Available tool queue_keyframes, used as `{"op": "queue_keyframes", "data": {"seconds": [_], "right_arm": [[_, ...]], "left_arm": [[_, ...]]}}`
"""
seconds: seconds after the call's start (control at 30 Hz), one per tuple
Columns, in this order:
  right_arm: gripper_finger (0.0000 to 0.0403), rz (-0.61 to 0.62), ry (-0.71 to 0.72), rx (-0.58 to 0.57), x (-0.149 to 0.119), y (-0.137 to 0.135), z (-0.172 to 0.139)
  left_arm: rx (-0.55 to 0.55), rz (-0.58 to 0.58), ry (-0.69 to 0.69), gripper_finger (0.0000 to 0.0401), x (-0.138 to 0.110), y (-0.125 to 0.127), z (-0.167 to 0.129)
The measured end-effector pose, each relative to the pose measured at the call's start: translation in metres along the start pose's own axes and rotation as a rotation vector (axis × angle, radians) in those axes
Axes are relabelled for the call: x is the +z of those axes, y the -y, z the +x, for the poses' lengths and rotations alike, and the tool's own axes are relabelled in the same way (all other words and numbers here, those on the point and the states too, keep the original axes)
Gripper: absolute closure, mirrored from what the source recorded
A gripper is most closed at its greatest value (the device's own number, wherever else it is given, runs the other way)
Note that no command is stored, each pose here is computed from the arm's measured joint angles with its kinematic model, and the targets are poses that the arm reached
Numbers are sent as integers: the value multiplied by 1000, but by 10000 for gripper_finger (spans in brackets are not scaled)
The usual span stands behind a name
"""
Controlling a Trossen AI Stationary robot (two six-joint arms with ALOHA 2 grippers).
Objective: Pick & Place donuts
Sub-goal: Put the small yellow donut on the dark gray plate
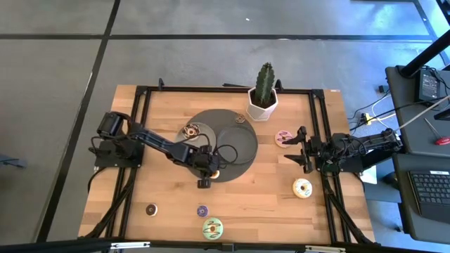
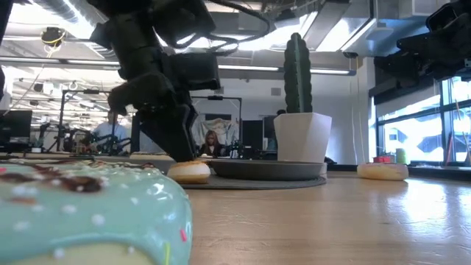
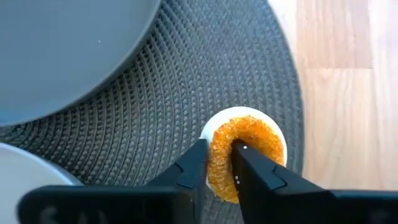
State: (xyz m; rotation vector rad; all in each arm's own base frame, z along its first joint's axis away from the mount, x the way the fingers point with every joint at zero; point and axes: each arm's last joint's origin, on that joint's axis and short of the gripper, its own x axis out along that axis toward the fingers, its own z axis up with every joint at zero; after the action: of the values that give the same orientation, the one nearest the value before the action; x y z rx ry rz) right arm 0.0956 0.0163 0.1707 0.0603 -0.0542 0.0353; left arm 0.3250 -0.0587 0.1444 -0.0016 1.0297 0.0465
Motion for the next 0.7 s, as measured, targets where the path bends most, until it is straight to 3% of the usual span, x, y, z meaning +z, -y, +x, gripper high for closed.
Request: {"op": "queue_keyframes", "data": {"seconds": [0.23,0.47,0.6,0.7], "right_arm": [[144,-1,-1,0,0,0,0],[144,-1,0,0,0,0,0],[144,-3,0,0,0,0,0],[144,-5,0,0,0,0,0]], "left_arm": [[-11,-40,36,393,24,-16,-21],[88,-155,185,382,71,-61,-41],[192,-200,221,387,78,-92,-45],[177,-232,238,393,79,-110,-46]]}}
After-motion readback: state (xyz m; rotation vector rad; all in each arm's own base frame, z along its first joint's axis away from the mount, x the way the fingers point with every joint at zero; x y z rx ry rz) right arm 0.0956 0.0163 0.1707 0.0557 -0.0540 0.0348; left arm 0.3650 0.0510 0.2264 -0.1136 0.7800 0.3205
